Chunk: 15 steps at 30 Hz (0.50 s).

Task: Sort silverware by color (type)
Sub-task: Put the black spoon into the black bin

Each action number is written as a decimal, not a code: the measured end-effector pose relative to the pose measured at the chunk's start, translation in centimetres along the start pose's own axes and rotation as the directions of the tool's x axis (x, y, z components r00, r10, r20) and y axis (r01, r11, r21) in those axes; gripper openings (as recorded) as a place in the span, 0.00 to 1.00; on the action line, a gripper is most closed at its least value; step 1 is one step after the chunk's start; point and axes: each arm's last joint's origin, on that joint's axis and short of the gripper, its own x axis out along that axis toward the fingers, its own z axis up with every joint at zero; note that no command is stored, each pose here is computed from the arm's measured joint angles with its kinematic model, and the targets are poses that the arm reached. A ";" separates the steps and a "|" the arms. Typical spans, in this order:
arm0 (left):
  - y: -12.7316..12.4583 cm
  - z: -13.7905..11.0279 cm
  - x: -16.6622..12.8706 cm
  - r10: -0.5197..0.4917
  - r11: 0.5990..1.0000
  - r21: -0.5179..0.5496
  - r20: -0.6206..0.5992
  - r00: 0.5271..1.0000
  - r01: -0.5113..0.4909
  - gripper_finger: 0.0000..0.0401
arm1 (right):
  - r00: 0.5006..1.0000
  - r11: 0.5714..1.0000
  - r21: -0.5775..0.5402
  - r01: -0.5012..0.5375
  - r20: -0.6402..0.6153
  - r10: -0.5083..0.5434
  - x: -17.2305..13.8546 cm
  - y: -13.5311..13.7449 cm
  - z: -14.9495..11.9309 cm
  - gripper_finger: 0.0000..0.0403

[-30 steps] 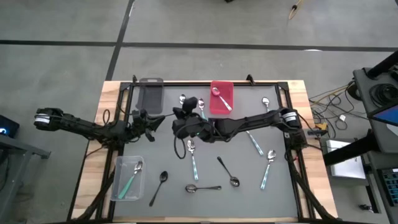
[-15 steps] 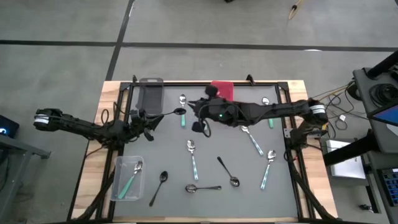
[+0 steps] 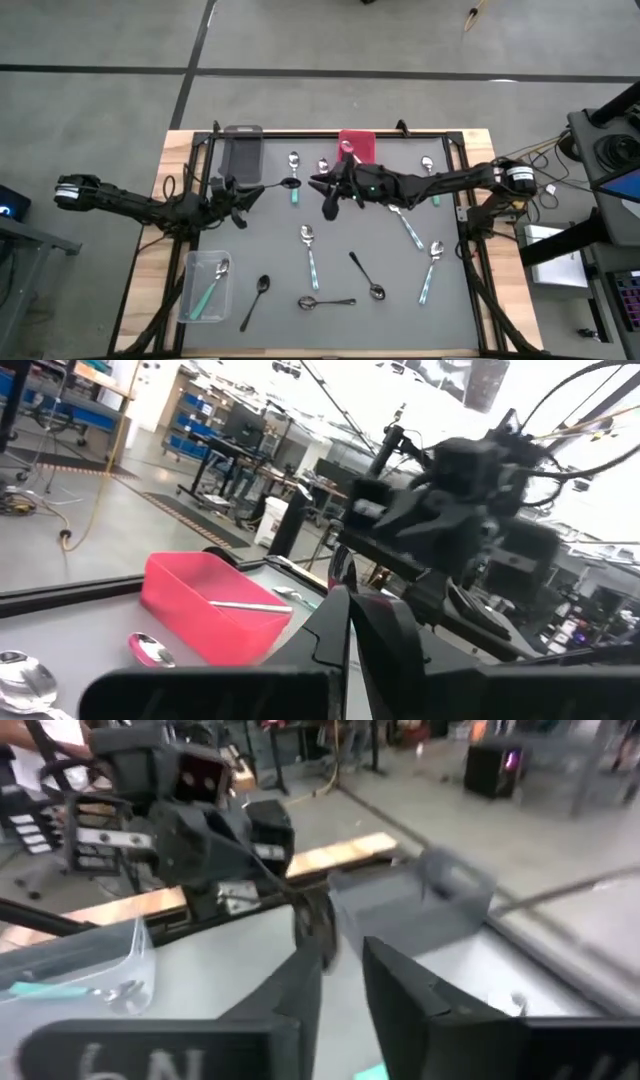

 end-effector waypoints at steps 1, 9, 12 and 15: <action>0.0 0.0 0.0 -0.001 1.000 0.000 -0.001 1.000 0.001 0.00 | 1.000 1.000 0.019 -0.008 -0.014 0.009 0.2 -0.3 -0.4 0.23; 0.0 -0.1 0.0 0.001 1.000 0.003 -0.006 1.000 -0.001 0.00 | 0.993 0.991 0.069 -0.114 0.023 0.113 2.5 -1.2 -2.6 0.49; 0.0 -0.1 0.0 0.001 1.000 0.003 -0.005 1.000 -0.001 0.00 | 0.984 0.979 0.101 -0.175 0.044 0.171 3.7 -1.2 -2.6 0.53; 0.0 -0.1 0.0 0.002 1.000 0.003 -0.006 1.000 -0.001 0.00 | 0.984 0.980 0.096 -0.176 0.052 0.172 5.1 -1.1 -2.5 0.54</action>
